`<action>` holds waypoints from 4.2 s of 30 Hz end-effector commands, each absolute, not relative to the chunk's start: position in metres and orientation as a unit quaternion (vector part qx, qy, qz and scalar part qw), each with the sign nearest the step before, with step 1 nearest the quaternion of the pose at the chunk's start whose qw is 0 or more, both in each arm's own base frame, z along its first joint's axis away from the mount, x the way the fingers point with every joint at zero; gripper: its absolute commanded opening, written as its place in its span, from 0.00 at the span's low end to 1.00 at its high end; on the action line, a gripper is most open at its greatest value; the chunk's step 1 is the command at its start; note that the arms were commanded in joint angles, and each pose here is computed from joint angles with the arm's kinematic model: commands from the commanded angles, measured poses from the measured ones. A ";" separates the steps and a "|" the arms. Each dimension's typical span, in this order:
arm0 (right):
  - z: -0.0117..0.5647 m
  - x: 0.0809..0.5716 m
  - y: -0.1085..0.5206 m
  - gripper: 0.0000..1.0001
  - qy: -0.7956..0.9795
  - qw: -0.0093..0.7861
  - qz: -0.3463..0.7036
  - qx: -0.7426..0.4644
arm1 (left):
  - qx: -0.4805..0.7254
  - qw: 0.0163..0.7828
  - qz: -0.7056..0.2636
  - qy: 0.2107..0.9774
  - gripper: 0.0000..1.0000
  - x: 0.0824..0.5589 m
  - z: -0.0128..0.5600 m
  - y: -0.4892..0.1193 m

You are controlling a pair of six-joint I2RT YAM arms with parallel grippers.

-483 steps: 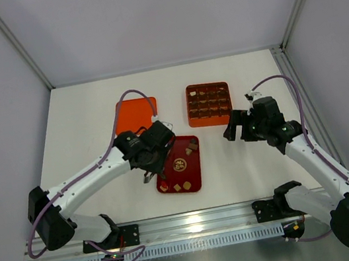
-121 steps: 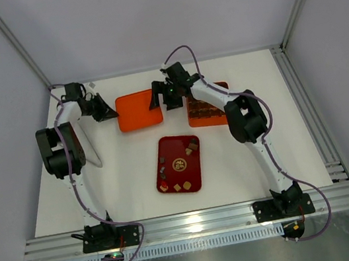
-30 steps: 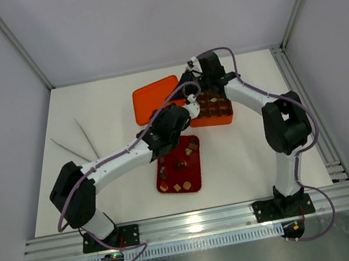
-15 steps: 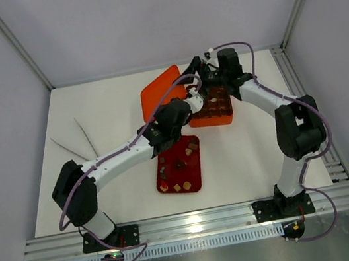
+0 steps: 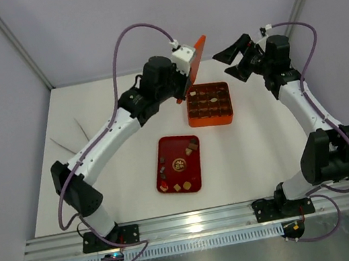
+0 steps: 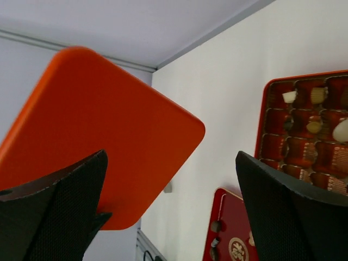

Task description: Pack the chocolate

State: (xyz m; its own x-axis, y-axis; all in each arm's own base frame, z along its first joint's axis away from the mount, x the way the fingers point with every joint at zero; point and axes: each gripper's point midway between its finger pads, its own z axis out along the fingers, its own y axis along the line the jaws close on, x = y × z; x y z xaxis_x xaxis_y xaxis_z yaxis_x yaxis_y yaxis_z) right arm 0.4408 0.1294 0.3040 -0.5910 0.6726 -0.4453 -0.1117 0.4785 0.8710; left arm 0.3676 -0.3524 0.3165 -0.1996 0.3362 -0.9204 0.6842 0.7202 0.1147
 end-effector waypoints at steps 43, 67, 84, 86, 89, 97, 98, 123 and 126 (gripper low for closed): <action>0.126 0.468 0.063 1.00 0.869 0.375 0.238 0.218 | 0.085 0.040 -0.700 0.708 0.04 0.453 0.201 -0.412; 0.105 0.474 0.084 1.00 0.875 0.359 0.251 0.204 | 0.057 -0.012 -0.679 0.732 0.07 0.448 0.142 -0.403; 0.095 0.474 0.091 0.99 0.880 0.351 0.250 0.199 | 0.040 -0.018 -0.661 0.749 0.47 0.453 0.124 -0.394; 0.096 0.474 0.091 0.99 0.880 0.352 0.250 0.199 | 0.039 -0.018 -0.660 0.750 0.50 0.453 0.125 -0.393; 0.097 0.475 0.090 0.99 0.880 0.354 0.249 0.198 | 0.037 -0.017 -0.657 0.753 0.51 0.454 0.128 -0.389; 0.096 0.473 0.090 0.99 0.880 0.352 0.248 0.197 | 0.039 -0.007 -0.653 0.756 0.51 0.456 0.138 -0.378; 0.096 0.474 0.090 0.99 0.880 0.353 0.249 0.196 | 0.035 -0.008 -0.651 0.758 0.52 0.457 0.138 -0.376; 0.089 0.470 0.095 0.96 0.883 0.345 0.257 0.190 | 0.036 -0.003 -0.586 0.809 0.56 0.450 0.135 -0.358; 0.089 0.470 0.095 0.96 0.882 0.345 0.257 0.190 | 0.037 0.001 -0.587 0.809 0.56 0.451 0.140 -0.354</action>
State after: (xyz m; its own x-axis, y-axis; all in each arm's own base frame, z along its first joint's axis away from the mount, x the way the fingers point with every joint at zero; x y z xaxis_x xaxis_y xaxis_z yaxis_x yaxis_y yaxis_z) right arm 0.4610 0.0907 0.0818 -0.7039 0.5301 -0.4729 0.2058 0.7893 0.5784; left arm 0.4456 -0.3648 0.1050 -0.9966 0.0794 0.0234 0.0019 0.3043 -0.9526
